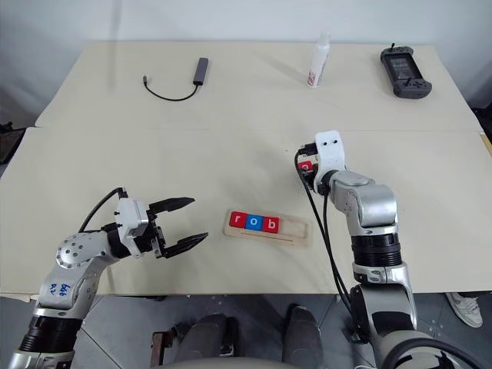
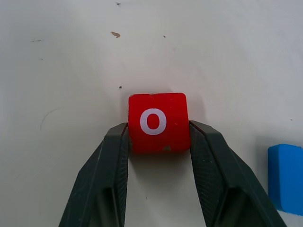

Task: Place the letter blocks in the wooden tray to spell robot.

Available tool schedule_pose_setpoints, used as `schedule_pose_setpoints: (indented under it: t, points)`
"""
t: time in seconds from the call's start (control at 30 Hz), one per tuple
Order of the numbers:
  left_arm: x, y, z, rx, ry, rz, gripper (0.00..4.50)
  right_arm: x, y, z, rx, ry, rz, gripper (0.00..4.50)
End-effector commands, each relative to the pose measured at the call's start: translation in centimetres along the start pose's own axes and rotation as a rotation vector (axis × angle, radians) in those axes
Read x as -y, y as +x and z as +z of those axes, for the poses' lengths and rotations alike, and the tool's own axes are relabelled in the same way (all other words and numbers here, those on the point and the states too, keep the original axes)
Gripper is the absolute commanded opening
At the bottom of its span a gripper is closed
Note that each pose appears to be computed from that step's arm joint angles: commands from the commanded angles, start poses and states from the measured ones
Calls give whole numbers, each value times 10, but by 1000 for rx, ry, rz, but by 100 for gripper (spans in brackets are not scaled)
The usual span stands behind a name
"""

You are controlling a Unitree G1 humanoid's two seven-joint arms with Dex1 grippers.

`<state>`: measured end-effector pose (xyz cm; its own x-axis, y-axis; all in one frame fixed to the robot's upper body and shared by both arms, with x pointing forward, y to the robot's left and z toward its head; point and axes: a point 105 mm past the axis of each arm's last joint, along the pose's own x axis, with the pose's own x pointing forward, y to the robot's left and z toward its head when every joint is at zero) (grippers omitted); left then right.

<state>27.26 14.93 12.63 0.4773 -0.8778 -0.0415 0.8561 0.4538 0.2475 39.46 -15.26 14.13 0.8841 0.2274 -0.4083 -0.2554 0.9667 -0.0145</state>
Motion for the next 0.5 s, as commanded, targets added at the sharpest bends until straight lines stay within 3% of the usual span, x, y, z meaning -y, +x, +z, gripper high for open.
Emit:
schedule_pose_setpoints:
  t: [0.03, 0.33, 0.5]
  points:
    - [3, 5, 7, 27, 26, -18, 450, 4, -10, 5, 33, 23, -7, 144]
    - [12, 15, 5, 47, -5, -88, 450, 20, -76, -17, 32, 84, -53, 144]
    - [15, 21, 1, 44, -35, -146, 450, 26, -116, -49, -16, 134, -159, 144]
